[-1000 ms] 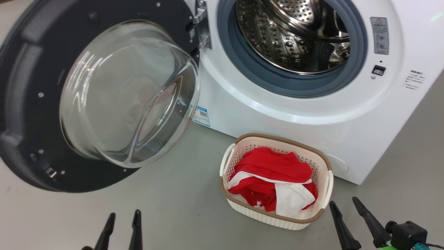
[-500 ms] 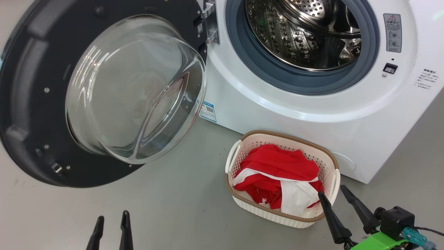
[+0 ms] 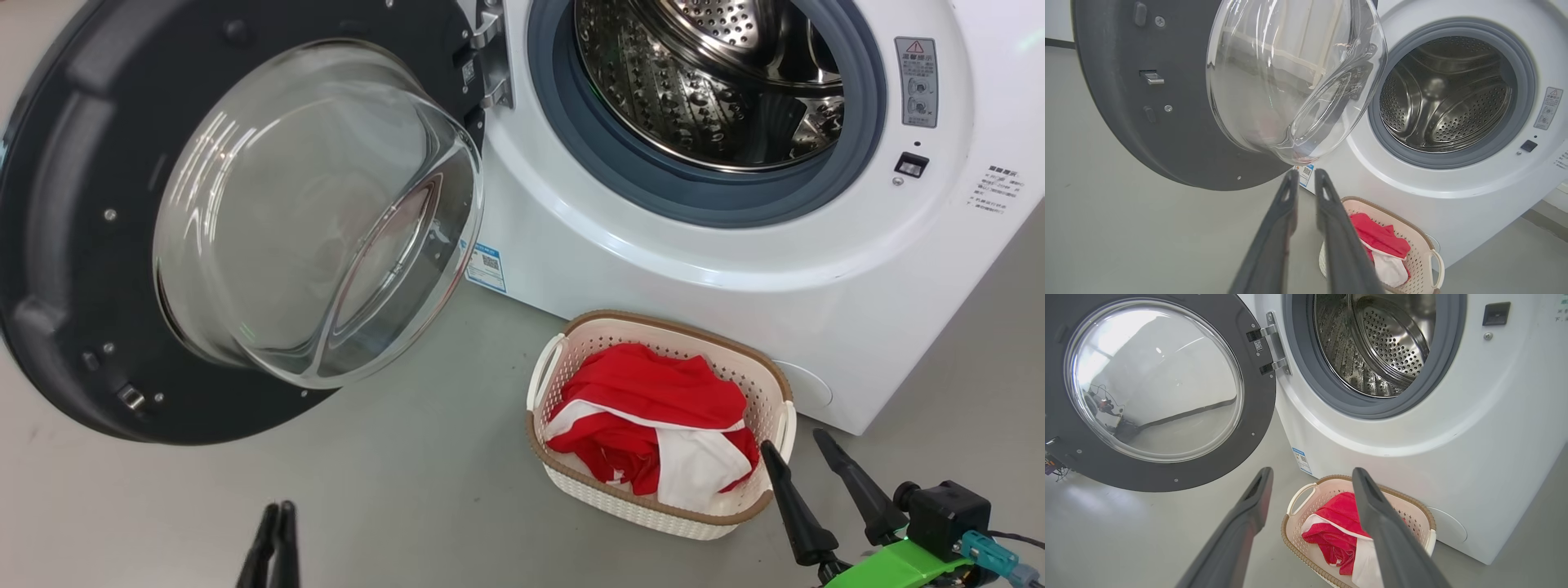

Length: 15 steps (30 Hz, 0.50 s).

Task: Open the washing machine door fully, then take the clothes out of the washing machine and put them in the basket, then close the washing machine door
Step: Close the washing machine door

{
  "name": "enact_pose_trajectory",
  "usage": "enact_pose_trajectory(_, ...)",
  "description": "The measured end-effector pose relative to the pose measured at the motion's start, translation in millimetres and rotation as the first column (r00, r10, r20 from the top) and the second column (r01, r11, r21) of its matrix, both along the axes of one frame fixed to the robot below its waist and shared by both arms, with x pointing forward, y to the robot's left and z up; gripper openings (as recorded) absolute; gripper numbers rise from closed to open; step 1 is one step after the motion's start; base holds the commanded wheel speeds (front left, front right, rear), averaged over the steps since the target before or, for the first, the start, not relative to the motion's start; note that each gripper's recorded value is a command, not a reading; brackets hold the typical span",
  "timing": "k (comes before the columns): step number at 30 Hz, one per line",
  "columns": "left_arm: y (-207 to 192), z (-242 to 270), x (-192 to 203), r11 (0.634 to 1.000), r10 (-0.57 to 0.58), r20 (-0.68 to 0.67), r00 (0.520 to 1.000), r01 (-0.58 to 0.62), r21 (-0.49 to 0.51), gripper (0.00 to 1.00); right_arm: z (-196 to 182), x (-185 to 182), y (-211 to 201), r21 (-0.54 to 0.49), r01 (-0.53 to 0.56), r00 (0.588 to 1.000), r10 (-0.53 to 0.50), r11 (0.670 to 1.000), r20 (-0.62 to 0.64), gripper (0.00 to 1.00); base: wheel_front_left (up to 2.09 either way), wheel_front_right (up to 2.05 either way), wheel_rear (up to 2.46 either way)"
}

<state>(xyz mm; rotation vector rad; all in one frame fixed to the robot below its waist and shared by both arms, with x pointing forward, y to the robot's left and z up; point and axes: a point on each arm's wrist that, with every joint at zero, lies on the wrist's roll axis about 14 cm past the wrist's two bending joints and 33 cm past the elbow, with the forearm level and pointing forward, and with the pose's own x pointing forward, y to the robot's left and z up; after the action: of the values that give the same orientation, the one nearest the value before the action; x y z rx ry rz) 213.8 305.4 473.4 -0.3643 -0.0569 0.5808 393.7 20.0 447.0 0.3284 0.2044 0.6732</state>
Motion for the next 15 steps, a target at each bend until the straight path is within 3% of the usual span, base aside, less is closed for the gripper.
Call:
enact_pose_trajectory(6, 12.3, 24.1, 4.2, 0.999, 0.013, 0.077, 0.997, -0.015, 0.037, 0.0, 5.8, -0.4, -0.8, 0.017, 0.02, 1.0, -0.02, 1.0, 0.007, 1.0, 0.0, 0.0, 0.0)
enact_pose_trajectory(15, 65.7, 133.0, 6.1, 0.955, 0.052, 0.339, 0.939, -0.146, 0.258, 0.0, 5.1, -7.3, -12.4, 0.022, 0.069, 0.998, -0.069, 0.997, -0.007, 1.0, 0.0, 0.0, 0.0)
